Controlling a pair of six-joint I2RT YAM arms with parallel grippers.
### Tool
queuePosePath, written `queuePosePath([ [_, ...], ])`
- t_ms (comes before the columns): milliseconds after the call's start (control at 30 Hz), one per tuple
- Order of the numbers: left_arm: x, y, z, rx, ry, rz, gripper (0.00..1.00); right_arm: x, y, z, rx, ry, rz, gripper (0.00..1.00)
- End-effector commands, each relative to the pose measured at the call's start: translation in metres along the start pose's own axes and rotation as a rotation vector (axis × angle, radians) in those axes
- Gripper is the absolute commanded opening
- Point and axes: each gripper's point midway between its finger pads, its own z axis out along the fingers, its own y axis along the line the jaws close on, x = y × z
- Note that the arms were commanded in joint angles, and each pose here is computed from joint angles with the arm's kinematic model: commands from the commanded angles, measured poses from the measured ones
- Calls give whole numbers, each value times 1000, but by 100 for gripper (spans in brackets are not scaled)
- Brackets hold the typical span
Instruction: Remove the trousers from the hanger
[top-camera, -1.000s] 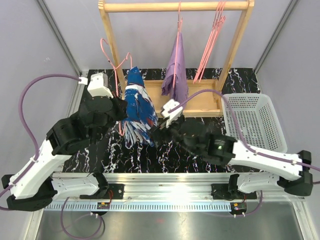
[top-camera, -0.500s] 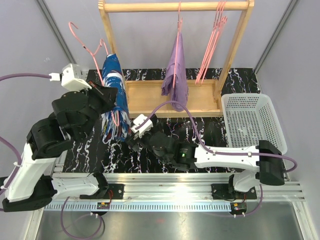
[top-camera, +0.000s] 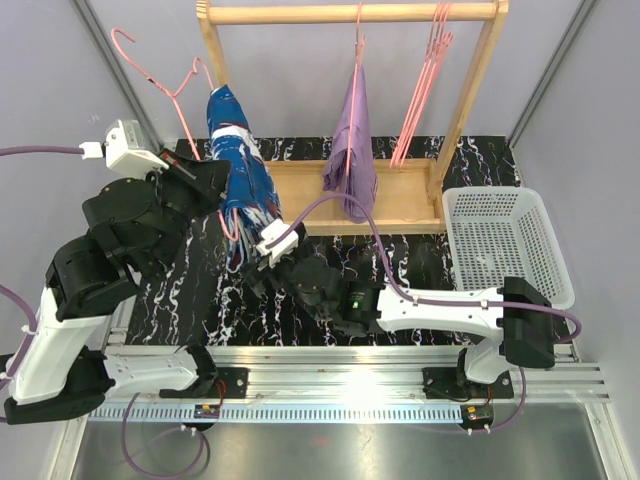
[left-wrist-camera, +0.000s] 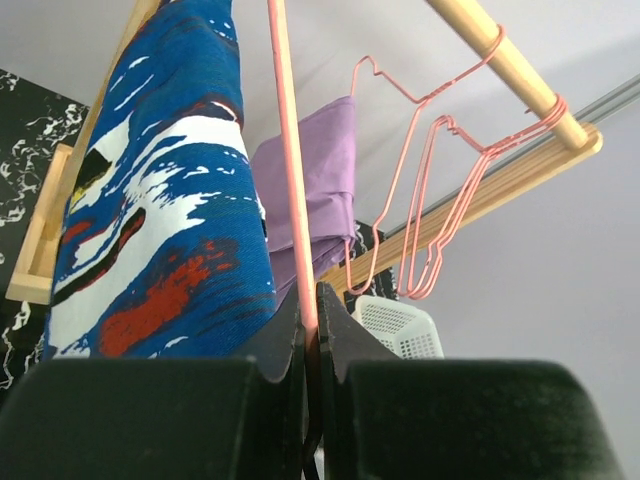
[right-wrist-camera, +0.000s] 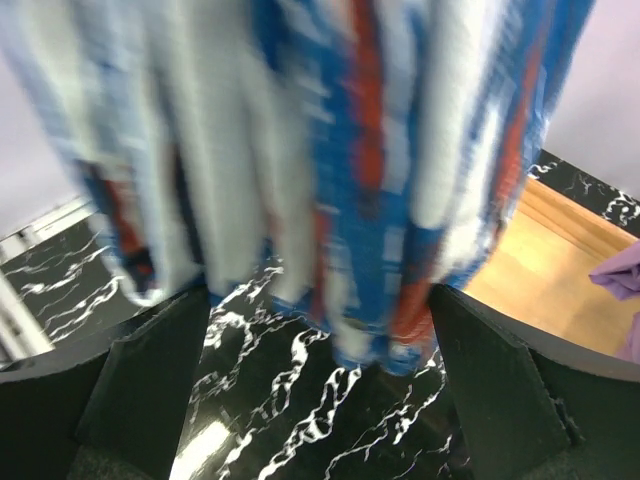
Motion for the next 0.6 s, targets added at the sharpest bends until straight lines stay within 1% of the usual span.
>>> queuePosePath([
  [0,-70,-44,-20,165,-151,-256,0,-29,-15,15,32,-82,89,99],
  [200,-81,-53,-28,203,-144,-270,0,-36,-31,18,75,-93,6,99],
  [367,-82,-54,-30,216,-138,-294,0,-49,-27,23,51,-125,-15,99],
  [433,-85,-54,-32,223,-142,-303,0,-55,-21,24,18,-134,-28,100],
  [500,-87,-56,-31,218,-147,-296,0,-49,-13,22,-38,-118,-56,100],
  [533,-98,-56,-35,220,-168,-307,0,-44,-6,20,-86,-111,-62,99],
  [567,-99,-55,-35,209,-171,-301,0,-39,-3,18,-104,-102,-56,99],
])
